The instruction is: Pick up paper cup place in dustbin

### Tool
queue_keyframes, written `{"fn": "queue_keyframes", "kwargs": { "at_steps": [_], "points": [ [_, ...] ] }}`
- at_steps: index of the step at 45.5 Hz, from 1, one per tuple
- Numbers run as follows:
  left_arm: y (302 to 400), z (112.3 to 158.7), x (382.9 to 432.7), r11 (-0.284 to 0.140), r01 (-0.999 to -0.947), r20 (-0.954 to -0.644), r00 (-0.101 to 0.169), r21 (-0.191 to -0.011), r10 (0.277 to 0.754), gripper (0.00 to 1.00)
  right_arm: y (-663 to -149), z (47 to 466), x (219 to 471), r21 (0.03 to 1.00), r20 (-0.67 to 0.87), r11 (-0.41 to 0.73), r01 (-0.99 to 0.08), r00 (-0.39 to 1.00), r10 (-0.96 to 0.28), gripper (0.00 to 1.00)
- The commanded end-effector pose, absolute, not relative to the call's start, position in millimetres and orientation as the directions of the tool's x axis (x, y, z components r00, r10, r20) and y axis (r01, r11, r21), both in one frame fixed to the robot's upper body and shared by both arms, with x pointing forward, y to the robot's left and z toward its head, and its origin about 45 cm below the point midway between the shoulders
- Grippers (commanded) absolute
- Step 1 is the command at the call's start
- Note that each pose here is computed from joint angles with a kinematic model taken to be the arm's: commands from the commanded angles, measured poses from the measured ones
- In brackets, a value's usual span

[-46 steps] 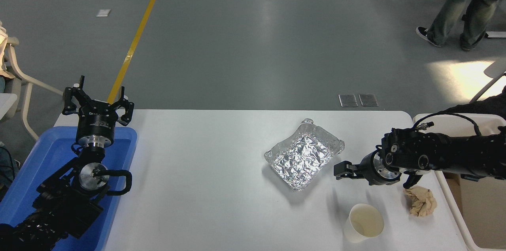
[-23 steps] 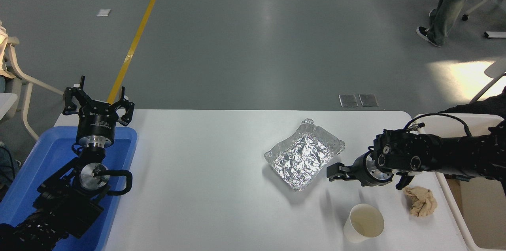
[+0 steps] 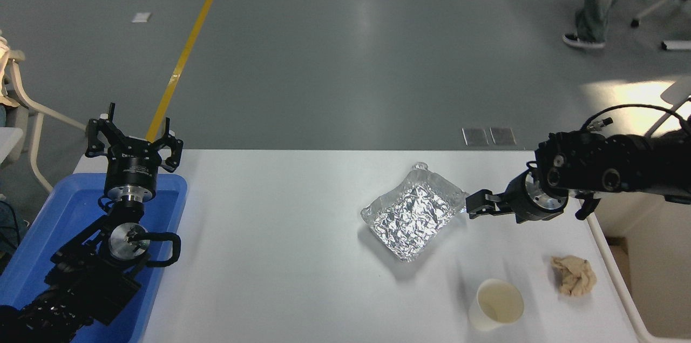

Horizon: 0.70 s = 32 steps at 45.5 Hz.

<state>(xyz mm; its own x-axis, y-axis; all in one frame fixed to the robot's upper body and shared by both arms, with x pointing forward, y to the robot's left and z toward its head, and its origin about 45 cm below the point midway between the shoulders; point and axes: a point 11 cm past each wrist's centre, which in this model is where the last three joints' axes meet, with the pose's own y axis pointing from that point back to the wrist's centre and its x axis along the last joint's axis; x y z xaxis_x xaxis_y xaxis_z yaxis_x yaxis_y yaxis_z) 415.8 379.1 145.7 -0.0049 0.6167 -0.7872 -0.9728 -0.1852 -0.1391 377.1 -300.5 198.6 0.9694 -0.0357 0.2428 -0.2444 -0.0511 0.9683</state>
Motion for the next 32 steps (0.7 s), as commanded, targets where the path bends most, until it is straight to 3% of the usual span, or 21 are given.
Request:
{"fn": "queue_keyframes", "kwargs": {
  "at_steps": [1, 12, 21, 32],
  "points": [
    [379.1, 145.7, 415.8, -0.185, -0.9729, -0.787, -0.005, -0.139, 0.617, 0.99, -296, 301, 356, 0.978, 0.201, -0.067, -0.198, 0.979, 0.037, 1.00],
    [379.1, 145.7, 415.8, -0.185, -0.9729, -0.787, -0.005, -0.139, 0.617, 0.99, -270, 383, 320, 0.988, 0.139, -0.088, -0.128, 0.980, 0.139, 1.00],
    [379.1, 145.7, 415.8, -0.185, -0.9729, -0.787, -0.005, -0.139, 0.617, 0.99, -246, 438, 320, 0.958, 0.278, -0.123, -0.258, 0.942, 0.189, 1.00],
    [379.1, 145.7, 415.8, -0.185, -0.9729, -0.787, -0.005, -0.139, 0.617, 0.99, -228, 459, 307, 0.948, 0.310, -0.144, -0.284, 0.927, 0.210, 1.00]
  ]
}}
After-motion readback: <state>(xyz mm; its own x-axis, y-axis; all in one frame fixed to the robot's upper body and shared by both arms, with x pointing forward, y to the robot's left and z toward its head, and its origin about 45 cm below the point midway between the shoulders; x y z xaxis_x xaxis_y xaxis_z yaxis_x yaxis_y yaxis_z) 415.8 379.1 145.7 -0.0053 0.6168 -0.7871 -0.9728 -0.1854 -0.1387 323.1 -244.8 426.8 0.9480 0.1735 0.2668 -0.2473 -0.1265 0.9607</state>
